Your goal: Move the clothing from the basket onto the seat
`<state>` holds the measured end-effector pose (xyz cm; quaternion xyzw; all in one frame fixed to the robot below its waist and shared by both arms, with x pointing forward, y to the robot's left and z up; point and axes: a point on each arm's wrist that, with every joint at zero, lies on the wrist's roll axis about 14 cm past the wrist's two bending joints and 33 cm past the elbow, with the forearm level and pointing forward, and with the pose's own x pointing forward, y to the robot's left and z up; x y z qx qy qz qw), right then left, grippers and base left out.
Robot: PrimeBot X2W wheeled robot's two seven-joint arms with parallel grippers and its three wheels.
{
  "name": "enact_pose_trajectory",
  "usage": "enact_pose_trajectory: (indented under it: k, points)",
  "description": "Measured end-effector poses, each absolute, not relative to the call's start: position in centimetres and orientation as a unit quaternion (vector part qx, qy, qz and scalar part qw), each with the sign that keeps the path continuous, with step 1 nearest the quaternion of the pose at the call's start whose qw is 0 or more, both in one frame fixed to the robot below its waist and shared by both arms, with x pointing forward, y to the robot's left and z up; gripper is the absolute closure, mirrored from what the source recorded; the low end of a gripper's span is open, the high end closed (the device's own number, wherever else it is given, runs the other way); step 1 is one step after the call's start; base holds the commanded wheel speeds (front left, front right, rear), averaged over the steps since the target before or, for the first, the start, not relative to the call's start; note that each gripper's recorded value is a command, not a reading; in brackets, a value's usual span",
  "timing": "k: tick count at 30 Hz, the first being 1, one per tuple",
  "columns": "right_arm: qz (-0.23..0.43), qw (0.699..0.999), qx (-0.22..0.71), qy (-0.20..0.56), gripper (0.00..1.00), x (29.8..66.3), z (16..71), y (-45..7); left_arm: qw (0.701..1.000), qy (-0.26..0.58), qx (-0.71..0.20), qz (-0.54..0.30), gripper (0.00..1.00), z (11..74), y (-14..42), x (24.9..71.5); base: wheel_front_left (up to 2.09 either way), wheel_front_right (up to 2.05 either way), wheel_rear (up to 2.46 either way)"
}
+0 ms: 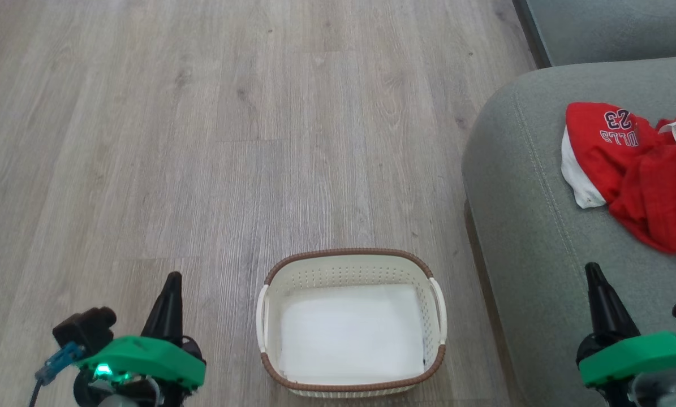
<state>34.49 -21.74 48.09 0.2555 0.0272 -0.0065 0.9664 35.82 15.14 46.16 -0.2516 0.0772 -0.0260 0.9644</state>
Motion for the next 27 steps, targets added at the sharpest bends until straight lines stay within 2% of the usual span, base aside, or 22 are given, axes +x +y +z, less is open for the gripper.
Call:
enact_pose_trajectory:
  k: [27]
  points:
    - [-0.032,0.915,0.401,0.033,1.00,35.3,47.7,-21.9,0.911,0.095,-0.401,0.007,1.00,45.8,16.3,36.2,0.00,0.00,0.00]
